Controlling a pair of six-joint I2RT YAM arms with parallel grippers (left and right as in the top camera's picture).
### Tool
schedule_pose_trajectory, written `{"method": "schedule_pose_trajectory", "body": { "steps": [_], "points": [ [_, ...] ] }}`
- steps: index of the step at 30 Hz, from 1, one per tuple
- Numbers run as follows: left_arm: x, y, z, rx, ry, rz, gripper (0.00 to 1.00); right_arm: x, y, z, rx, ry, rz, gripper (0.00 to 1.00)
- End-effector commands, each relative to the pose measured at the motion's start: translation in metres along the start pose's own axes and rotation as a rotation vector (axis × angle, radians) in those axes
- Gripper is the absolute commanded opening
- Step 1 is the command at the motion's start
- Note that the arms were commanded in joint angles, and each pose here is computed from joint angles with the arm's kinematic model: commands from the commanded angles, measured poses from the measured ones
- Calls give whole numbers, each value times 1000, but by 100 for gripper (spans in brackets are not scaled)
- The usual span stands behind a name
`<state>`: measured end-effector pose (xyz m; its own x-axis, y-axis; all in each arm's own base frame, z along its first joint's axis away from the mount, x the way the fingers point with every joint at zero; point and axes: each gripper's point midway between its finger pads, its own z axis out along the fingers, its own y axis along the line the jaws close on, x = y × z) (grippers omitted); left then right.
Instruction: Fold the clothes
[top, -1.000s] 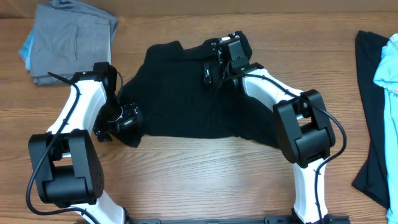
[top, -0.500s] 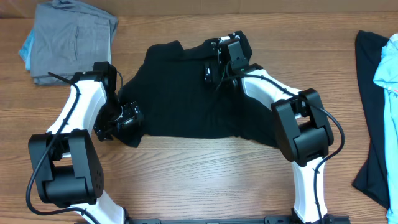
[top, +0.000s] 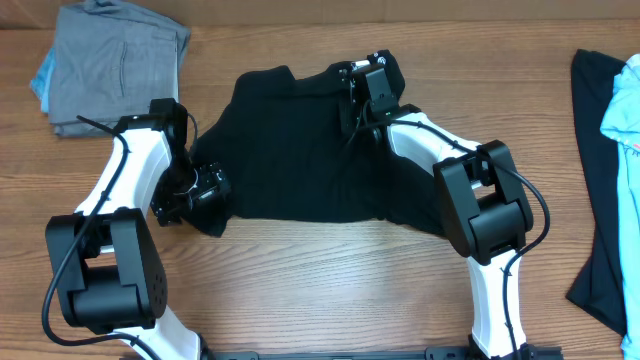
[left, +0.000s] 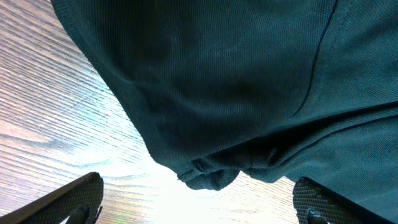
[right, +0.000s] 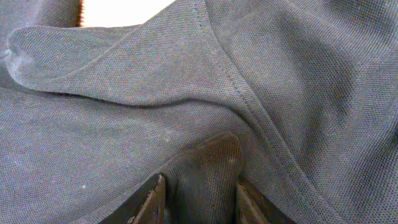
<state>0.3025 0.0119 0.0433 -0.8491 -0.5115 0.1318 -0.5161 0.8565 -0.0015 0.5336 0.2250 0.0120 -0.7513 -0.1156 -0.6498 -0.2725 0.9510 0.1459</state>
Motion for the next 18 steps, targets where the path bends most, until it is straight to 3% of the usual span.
{"method": "schedule_pose_trajectory", "body": {
  "steps": [1,7,8,11,18],
  "points": [
    [2,-3,-4,16,-9,-5,100,-4,3,4,-2,-11,-3,35],
    [1,-3,-4,16,-11,-5,100,-7,-9,2,67,-21,28,18],
    [1,-3,-4,16,-10,-3,97,-7,-11,0,79,-21,28,16],
    [2,-2,-4,16,-9,-3,78,-12,-12,-12,92,-17,28,4],
    [1,-3,-4,17,-13,-2,82,-48,-2,-89,85,-43,129,4]
  ]
}}
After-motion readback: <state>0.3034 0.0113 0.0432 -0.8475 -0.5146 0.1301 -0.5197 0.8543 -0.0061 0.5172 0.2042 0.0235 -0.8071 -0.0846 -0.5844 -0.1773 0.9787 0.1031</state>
